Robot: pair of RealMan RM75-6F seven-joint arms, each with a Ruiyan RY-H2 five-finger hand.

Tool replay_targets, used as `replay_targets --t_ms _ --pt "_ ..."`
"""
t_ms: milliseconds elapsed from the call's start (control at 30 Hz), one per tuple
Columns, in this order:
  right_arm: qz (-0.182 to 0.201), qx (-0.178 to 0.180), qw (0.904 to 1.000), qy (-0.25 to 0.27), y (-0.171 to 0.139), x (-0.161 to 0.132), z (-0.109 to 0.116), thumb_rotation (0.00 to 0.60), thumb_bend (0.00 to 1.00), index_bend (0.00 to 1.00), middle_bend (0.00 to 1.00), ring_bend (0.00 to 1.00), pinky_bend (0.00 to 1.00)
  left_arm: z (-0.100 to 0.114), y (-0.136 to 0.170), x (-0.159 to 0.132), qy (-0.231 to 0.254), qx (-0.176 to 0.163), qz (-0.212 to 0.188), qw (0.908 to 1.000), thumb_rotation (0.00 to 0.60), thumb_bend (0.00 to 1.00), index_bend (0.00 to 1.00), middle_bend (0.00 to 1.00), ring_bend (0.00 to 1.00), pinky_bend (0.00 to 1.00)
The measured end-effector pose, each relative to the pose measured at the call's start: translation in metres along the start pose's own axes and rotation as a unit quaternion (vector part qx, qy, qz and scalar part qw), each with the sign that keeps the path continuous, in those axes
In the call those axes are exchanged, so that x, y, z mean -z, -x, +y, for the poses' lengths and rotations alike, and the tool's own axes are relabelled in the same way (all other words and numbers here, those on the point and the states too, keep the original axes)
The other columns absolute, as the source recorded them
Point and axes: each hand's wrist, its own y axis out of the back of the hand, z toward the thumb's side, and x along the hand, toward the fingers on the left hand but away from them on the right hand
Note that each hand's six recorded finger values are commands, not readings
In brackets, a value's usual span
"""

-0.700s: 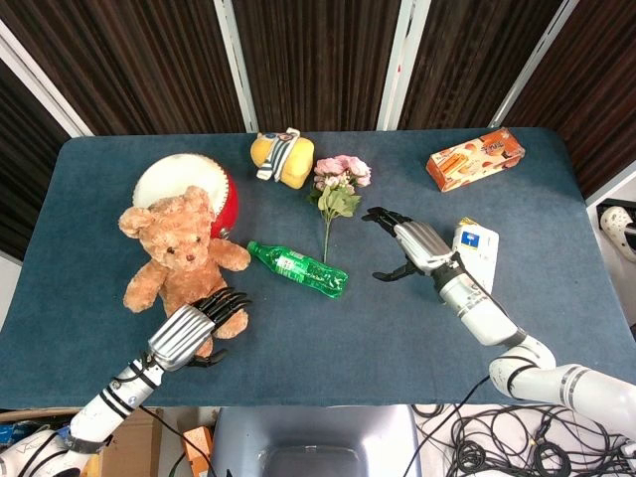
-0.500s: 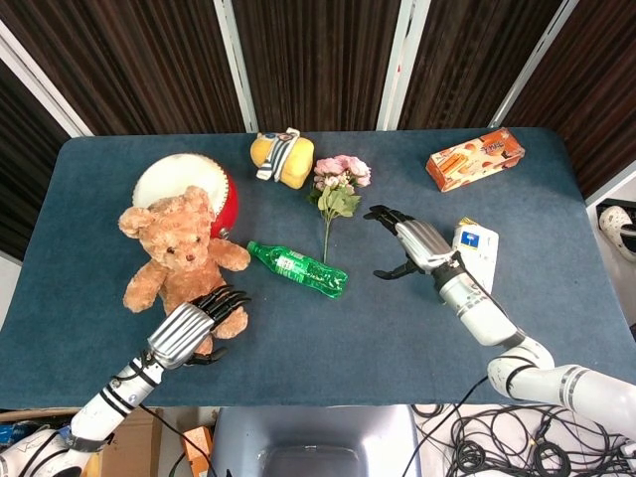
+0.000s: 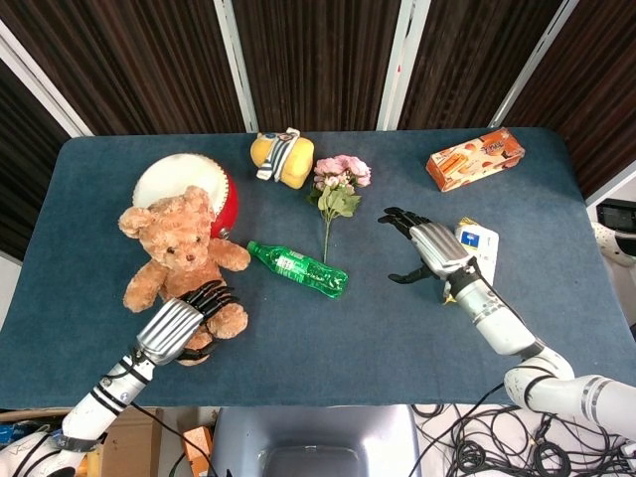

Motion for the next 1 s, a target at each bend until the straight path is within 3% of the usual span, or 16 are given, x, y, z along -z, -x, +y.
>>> replay_targets --t_ms 200,400,567,767,900,1000 --pt "-0.01 0.025 0.9986 -0.046 -0.032 0.006 0.014 0.6 0.06 0.27 0.08 0.11 0.24 0.017 0.008 0.02 -0.02 -0.028 0.045 0.9984 0.6 0.28 0.24 0.19 0.14 0.36" --pt "-0.057 0.023 0.9928 -0.103 -0.085 0.018 0.028 0.6 0.06 0.28 0.07 0.1 0.23 0.034 0.027 0.053 -0.054 -0.055 0.133 0.9882 0.6 0.28 0.26 0.2 0.16 0.37" --pt "-0.104 0.052 0.9817 -0.151 -0.131 0.031 0.039 0.6 0.06 0.22 0.04 0.08 0.22 0.051 0.049 0.077 -0.074 -0.098 0.216 0.9688 0.6 0.28 0.3 0.17 0.11 0.37" --pt "-0.137 0.128 0.9614 -0.201 -0.194 0.042 0.048 0.6 0.06 0.18 0.03 0.08 0.21 0.054 0.073 0.1 -0.074 -0.128 0.301 0.9421 0.6 0.28 0.34 0.1 0.04 0.37" --pt "-0.172 0.159 0.9433 -0.235 -0.241 0.054 0.037 0.6 0.06 0.17 0.03 0.07 0.21 0.046 0.083 0.105 -0.061 -0.131 0.334 0.9315 0.6 0.28 0.35 0.05 0.02 0.36" --pt "-0.189 0.154 0.9393 -0.241 -0.259 0.063 0.022 0.6 0.06 0.17 0.04 0.07 0.21 0.039 0.087 0.108 -0.051 -0.133 0.35 0.926 0.6 0.29 0.36 0.01 0.01 0.35"
